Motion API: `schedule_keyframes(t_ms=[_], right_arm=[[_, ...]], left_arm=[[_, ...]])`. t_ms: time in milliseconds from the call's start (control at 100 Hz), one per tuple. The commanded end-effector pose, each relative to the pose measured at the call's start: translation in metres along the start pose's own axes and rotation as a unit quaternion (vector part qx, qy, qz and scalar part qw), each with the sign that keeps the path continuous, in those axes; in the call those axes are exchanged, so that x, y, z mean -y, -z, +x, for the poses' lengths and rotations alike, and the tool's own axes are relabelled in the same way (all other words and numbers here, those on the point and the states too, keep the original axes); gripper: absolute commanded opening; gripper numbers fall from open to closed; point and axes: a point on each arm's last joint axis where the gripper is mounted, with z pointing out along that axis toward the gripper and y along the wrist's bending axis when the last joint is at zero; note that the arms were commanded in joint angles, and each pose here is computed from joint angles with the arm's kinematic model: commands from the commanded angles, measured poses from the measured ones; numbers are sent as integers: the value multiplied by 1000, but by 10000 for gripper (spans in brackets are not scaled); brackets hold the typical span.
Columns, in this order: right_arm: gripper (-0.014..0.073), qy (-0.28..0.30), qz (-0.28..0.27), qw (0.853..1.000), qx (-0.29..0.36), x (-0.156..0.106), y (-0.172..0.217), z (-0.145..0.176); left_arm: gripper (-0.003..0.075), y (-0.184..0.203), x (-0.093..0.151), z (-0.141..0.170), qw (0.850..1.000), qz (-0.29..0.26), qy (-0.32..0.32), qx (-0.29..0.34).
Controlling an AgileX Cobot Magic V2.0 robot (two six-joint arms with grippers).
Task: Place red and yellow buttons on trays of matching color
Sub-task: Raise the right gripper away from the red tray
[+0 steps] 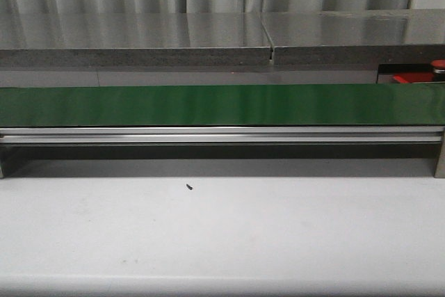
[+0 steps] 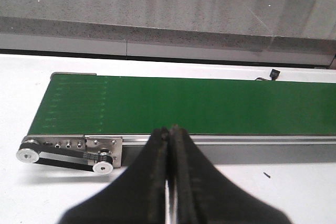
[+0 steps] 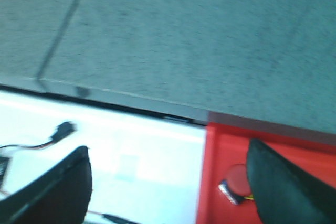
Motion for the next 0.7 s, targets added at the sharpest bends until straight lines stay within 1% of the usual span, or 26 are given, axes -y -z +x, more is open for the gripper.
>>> schedule_keyframes(t_ms=[0,80,170,350,490,580,690], right_arm=[[596,25,-10,998,64,-27,55,-26],[596,37,-22,997,70,-45,74,-28],[596,43,-28,995,80,-59,98,-27],[596,43,-28,995,90,-76,145,-8],[596,40,-12,994,104,-85,177,27],[596,36,-4,994,107,-91,193,58],[596,28,0,995,96,-98,208,103]], left_arm=[[-19,2,0,-13,999,-3,9,39],[-19,2,0,-13,999,-3,9,39],[-19,2,0,-13,999,-3,9,39],[-19,2,0,-13,999,-3,9,39],[-19,2,0,-13,999,-3,9,39],[-19,2,0,-13,999,-3,9,39],[-19,2,0,-13,999,-3,9,39]])
